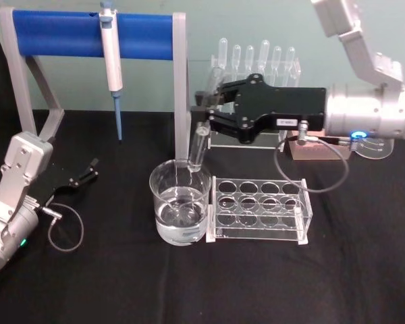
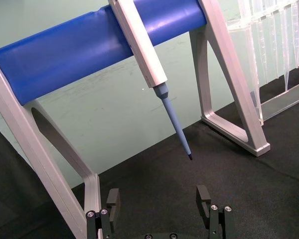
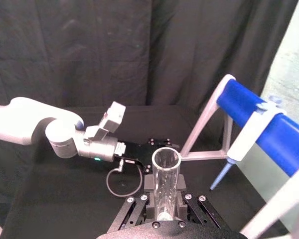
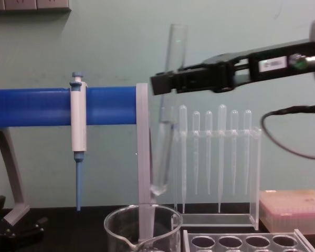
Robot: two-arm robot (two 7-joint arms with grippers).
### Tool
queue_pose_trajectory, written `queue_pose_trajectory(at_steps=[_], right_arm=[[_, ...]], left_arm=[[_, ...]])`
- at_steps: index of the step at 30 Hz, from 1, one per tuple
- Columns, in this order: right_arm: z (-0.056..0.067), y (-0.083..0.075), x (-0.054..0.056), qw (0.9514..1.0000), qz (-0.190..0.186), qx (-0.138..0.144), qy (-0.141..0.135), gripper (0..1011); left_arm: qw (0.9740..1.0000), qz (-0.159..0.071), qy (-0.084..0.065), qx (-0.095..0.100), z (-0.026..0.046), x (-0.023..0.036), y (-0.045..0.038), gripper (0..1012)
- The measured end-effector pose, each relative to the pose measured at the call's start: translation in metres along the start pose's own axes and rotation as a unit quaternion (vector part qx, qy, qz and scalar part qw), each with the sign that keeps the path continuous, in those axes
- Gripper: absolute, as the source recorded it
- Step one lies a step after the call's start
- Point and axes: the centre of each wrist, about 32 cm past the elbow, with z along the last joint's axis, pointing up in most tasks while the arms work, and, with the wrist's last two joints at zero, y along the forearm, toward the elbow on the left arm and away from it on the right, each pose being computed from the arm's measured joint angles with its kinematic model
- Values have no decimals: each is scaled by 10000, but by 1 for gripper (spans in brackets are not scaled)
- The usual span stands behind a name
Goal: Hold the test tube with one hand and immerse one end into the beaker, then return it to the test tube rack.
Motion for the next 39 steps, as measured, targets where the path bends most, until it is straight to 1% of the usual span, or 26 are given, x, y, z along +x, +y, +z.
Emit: queue_pose_trajectory(at_steps=[2,3,6,9,12,13,18,19,20,23,25,26,29,32,34,36,39], right_arm=[[-17,91,10,10000,64,-4,32,241],[-17,91,10,10000,64,-4,32,241],[-77,194,10,9999,115,-53,55,241],[-119,240,8,9999,124,-73,52,241],[-186,291,6,9999,98,-124,27,241],[-226,310,0,9999,80,-152,21,241],[-351,353,-21,9998,23,-199,25,241],[-399,366,-31,9998,8,-198,32,241],[-399,366,-31,9998,8,-198,32,241],[-521,401,-61,9998,-14,-203,47,241],[-567,415,-73,9997,-30,-216,50,241],[-619,427,-88,9997,-46,-239,52,241],[-690,446,-110,9996,-68,-273,60,241],[-805,470,-131,9994,-127,-319,82,241],[-828,474,-136,9993,-142,-323,87,241],[-899,490,-149,9992,-191,-331,104,241],[-946,500,-157,9991,-213,-352,113,241]], left_arm=[[10000,0,0,0,0,0,0,1000],[10000,0,0,0,0,0,0,1000],[10000,0,0,0,0,0,0,1000],[10000,0,0,0,0,0,0,1000],[10000,0,0,0,0,0,0,1000],[10000,0,0,0,0,0,0,1000],[10000,0,0,0,0,0,0,1000],[10000,0,0,0,0,0,0,1000],[10000,0,0,0,0,0,0,1000],[10000,0,0,0,0,0,0,1000],[10000,0,0,0,0,0,0,1000],[10000,0,0,0,0,0,0,1000],[10000,0,0,0,0,0,0,1000],[10000,0,0,0,0,0,0,1000],[10000,0,0,0,0,0,0,1000],[10000,0,0,0,0,0,0,1000],[10000,0,0,0,0,0,0,1000]])
